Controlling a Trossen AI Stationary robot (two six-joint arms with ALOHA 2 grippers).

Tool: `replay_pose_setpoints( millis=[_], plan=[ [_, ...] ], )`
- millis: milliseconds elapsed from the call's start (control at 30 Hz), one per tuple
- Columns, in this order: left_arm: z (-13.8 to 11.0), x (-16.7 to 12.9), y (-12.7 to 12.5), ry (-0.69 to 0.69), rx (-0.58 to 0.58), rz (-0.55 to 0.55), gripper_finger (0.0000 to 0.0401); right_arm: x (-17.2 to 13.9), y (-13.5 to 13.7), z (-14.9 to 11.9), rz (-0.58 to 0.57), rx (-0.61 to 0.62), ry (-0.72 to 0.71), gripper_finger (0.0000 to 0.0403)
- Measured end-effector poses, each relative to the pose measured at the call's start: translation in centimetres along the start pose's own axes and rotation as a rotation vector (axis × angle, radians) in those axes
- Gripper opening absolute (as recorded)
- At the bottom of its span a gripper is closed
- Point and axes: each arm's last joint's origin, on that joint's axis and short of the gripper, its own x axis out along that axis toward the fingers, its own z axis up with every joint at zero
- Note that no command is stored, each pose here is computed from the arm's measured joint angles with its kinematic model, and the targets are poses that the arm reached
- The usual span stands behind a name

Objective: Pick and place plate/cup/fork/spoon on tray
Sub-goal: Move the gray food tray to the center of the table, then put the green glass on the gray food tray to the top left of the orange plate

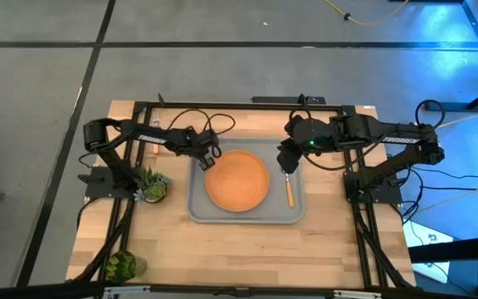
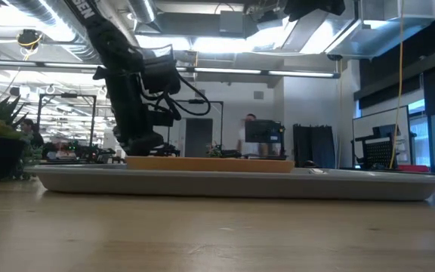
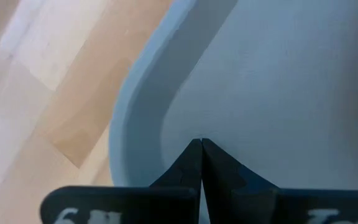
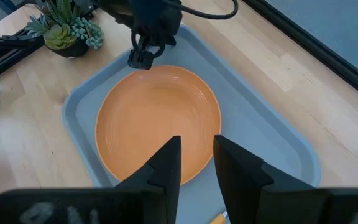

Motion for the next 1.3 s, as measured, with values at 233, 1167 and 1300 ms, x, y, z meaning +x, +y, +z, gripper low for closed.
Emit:
replay_pose_setpoints(
  millis=[233, 1167, 1300],
  plan=[
    [0.3, -3.9, -0.1, -0.091, -0.052, -0.091, 0.0000, 0.0, 0.0, 0.0, 0.000, -0.002, 0.001, 0.0099],
    [-5.3, -13.7, 5.4, 0.063, -0.588, -0.075, 0.0000, 0.0, 0.0, 0.0, 0.000, -0.029, -0.002, 0.0099],
    [-5.2, -13.4, 6.4, 0.068, -0.669, -0.049, 0.0000, 0.0, 0.0, 0.0, 0.000, -0.029, -0.002, 0.0099]
  ],
)
